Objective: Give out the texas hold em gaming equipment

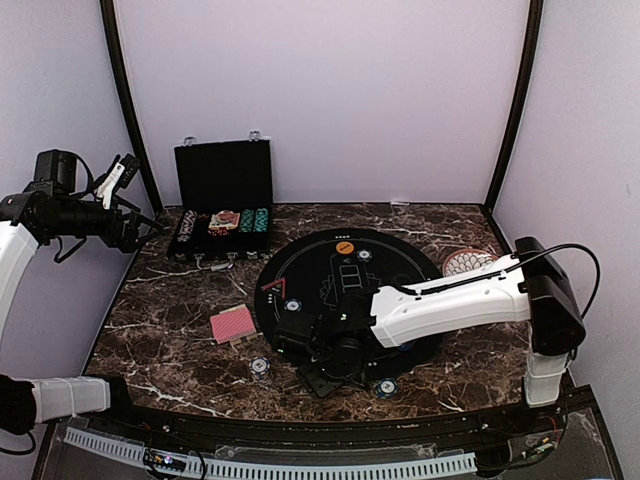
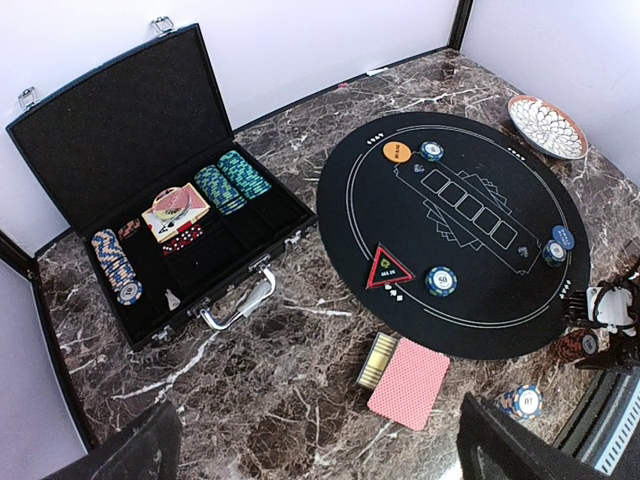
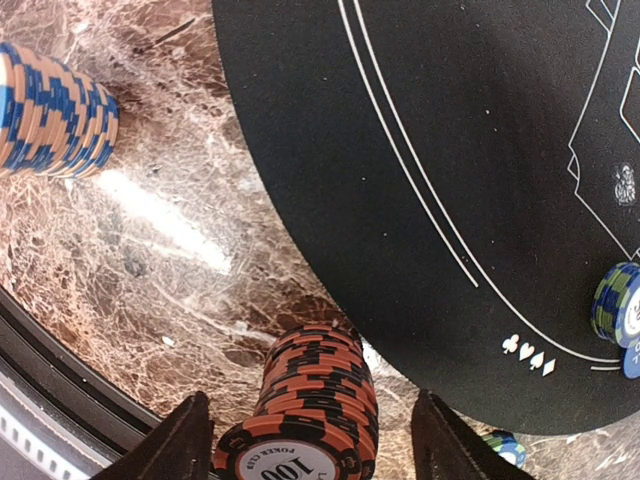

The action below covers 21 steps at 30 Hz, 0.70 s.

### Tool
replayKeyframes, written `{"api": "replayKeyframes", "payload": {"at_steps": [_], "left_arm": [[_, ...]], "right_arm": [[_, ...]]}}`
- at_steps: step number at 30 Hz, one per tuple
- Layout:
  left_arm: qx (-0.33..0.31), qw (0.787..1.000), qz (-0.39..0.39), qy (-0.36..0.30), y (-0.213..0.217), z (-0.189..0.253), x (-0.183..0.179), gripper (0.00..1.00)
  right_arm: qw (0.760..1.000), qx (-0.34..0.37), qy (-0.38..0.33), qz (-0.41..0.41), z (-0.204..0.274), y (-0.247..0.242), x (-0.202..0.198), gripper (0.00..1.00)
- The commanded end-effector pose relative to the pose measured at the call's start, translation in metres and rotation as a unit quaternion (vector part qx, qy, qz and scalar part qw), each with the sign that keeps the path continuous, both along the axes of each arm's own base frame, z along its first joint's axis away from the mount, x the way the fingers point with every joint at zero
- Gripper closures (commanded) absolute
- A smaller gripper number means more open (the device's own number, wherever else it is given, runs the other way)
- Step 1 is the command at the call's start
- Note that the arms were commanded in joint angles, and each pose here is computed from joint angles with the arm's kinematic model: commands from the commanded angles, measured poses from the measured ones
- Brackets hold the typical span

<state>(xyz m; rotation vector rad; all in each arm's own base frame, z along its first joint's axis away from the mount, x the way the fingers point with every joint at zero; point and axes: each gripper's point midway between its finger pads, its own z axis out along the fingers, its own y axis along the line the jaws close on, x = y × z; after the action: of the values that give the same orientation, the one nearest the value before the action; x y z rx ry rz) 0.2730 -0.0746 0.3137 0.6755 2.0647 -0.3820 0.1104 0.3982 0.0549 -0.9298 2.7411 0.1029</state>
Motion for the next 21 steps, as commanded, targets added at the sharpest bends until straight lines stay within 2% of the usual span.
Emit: {"api": "replayKeyframes", "payload": {"at_steps": [1,21], "left_arm": [[0.004,1.000,-0.002,-0.019,0.0005,0.0122,-0.0047,0.01],[0.010,1.000,0.001,-0.022,0.0023,0.0116,-0.0044,0.01]], "right_arm": [[1.000,0.005,-0.006,0.002,0.0005,0.0047,0.0010,0.34],[1.000,0.009,-0.011,-0.005,0.0029,0.0005,0.0066,0.50]]}}
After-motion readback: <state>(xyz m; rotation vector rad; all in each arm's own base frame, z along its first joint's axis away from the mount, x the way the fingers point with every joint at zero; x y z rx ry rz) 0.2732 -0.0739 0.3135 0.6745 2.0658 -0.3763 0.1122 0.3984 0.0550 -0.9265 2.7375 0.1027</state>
